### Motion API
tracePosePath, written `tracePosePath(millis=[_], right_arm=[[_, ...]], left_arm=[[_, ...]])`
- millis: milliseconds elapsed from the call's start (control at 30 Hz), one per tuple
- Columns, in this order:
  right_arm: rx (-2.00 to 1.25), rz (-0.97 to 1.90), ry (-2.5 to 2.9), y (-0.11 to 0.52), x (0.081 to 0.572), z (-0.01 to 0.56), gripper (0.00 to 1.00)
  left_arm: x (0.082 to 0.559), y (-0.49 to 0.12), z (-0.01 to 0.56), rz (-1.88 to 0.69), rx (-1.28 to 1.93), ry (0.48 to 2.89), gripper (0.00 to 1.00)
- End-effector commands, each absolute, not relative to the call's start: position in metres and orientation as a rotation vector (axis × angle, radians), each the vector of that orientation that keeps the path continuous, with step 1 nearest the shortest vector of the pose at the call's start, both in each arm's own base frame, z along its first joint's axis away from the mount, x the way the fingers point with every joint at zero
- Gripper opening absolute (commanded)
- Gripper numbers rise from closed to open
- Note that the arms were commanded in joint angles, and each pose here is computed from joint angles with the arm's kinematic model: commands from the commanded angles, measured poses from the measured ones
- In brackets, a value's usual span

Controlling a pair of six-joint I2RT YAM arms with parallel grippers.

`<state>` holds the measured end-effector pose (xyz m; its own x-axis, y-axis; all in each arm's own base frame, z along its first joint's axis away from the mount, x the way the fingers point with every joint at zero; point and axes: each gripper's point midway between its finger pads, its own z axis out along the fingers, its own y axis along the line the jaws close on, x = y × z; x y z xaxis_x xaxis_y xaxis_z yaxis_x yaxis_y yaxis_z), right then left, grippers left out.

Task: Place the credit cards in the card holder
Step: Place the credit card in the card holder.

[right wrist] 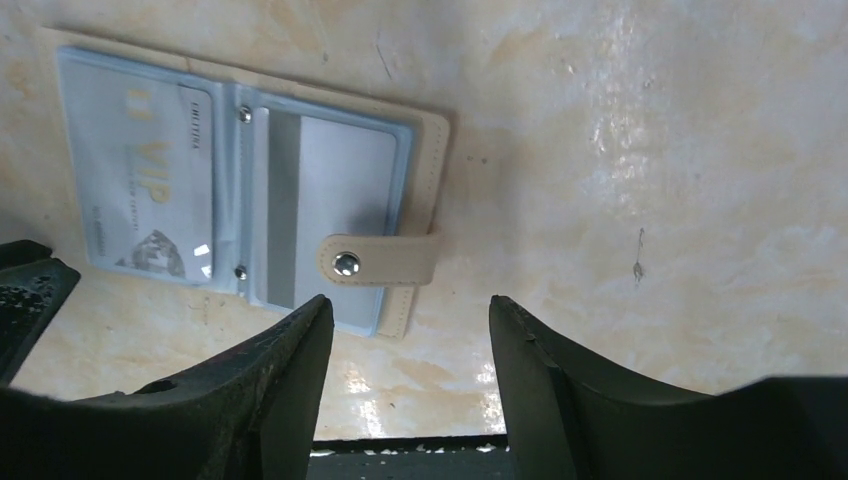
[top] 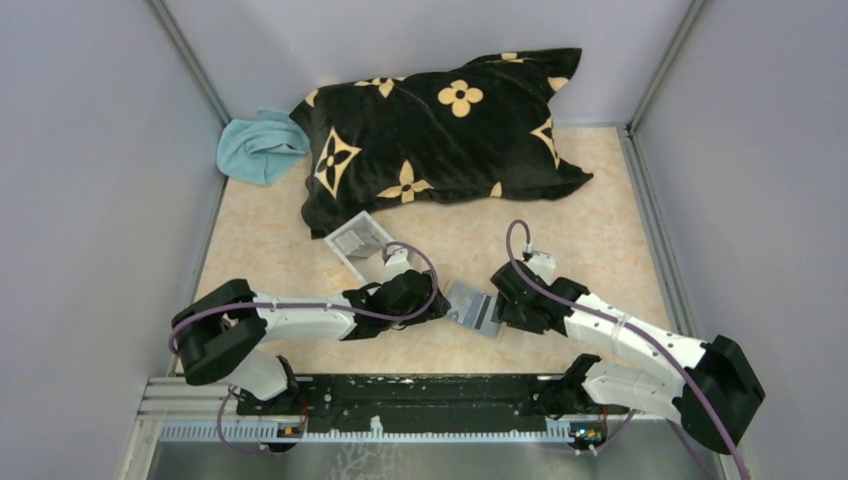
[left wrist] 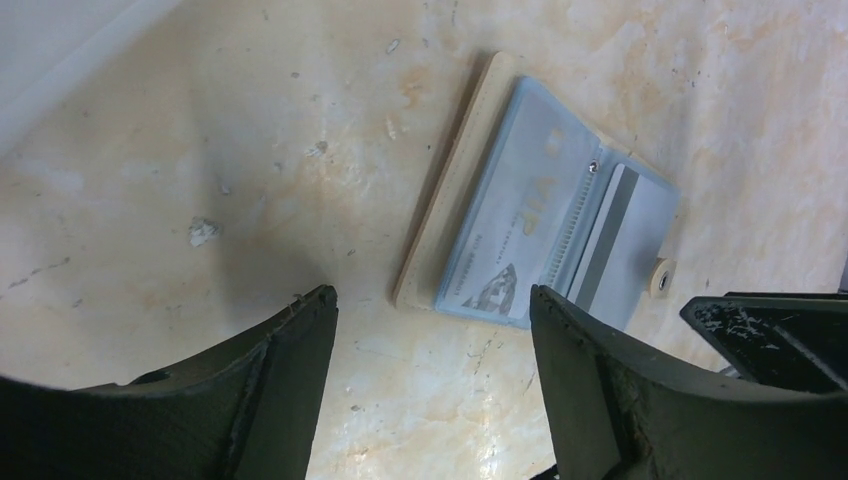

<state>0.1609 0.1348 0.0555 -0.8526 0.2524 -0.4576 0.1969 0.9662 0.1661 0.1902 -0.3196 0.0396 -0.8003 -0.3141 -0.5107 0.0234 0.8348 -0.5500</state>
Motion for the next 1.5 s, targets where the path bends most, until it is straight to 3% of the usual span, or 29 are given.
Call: tracePosePath(millis=[0, 267, 800, 1467], right_arm=[[0.392, 0.264, 2.618, 0.145, 0.154, 0.051, 0.6], [0.455, 0.364, 2.603, 0.149, 0.149, 0.039, 0.6], [0.538, 0.416, 2.591, 0.153, 0.147, 0.012, 0.6], [0.47, 0.628, 2.371, 0.173, 0.176, 0.078, 0.57]], left_arm=[[0.185, -0.322, 0.029, -0.671, -0.105, 2.473, 0.77], [0.182, -0.324, 0.009, -0.522, 0.0, 2.579, 0.73], [0.172, -0.322, -0.014, -0.474, 0.063, 2.664, 0.45], [0.158, -0.322, -0.027, -0.478, 0.112, 2.744, 0.38]])
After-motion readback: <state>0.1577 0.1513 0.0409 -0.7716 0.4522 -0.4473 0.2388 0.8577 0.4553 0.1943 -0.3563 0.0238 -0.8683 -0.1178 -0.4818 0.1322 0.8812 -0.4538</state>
